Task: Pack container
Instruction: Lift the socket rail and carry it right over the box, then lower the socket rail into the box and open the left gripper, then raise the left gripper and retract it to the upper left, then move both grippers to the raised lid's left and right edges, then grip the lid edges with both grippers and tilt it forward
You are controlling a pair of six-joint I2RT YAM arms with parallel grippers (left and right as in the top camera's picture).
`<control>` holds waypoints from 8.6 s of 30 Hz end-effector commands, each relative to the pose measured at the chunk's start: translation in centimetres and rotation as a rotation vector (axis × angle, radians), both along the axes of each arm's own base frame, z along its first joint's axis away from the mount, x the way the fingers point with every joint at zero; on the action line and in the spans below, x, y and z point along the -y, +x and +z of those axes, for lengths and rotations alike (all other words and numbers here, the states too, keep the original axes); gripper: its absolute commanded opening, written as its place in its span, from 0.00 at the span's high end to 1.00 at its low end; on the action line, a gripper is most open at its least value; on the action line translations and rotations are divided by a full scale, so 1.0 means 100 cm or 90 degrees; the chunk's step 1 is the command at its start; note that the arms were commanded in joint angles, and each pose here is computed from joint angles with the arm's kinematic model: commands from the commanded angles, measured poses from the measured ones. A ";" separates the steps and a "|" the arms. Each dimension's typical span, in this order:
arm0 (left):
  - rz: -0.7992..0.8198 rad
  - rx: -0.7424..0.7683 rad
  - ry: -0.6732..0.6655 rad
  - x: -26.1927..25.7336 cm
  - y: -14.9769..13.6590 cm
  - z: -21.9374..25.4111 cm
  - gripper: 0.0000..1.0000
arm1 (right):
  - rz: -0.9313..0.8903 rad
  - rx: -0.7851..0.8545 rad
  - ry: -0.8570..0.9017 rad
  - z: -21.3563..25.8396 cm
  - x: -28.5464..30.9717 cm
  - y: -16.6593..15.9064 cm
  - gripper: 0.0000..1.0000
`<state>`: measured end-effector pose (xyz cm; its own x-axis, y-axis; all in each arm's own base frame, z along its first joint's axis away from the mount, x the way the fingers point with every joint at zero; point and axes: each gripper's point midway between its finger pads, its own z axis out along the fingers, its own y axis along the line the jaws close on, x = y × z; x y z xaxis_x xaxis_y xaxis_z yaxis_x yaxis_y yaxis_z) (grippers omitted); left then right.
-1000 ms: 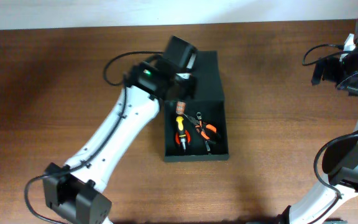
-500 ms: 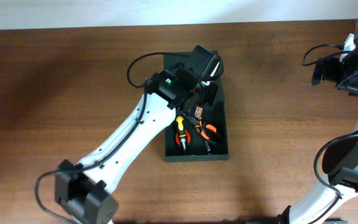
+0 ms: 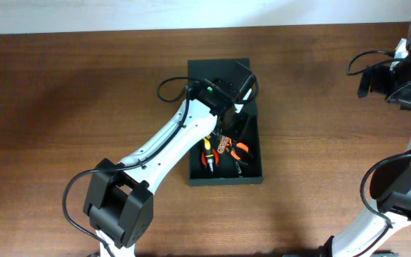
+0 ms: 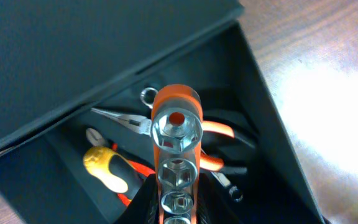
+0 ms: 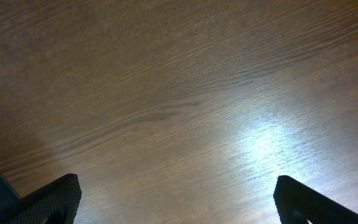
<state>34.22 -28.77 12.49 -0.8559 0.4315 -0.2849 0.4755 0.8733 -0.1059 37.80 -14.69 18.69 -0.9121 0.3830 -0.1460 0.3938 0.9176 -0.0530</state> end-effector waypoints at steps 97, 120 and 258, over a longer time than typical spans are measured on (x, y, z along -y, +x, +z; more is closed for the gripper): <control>0.361 0.122 -0.094 -0.199 0.106 0.182 0.01 | 0.001 0.051 0.064 0.003 -0.016 0.014 0.01; 0.442 -0.181 -0.185 -0.208 0.127 0.034 0.61 | 0.016 0.199 0.313 -0.002 -0.077 0.087 0.28; 0.342 -0.432 -0.359 -0.110 0.130 -0.107 0.98 | 0.138 -0.060 0.617 -0.161 -0.287 0.091 0.96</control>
<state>47.31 -17.61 1.90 -0.9570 -0.0989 0.2729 -0.2606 0.7069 -0.6576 47.24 13.07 2.93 -0.9711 0.1356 0.1963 0.2367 0.6506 0.7216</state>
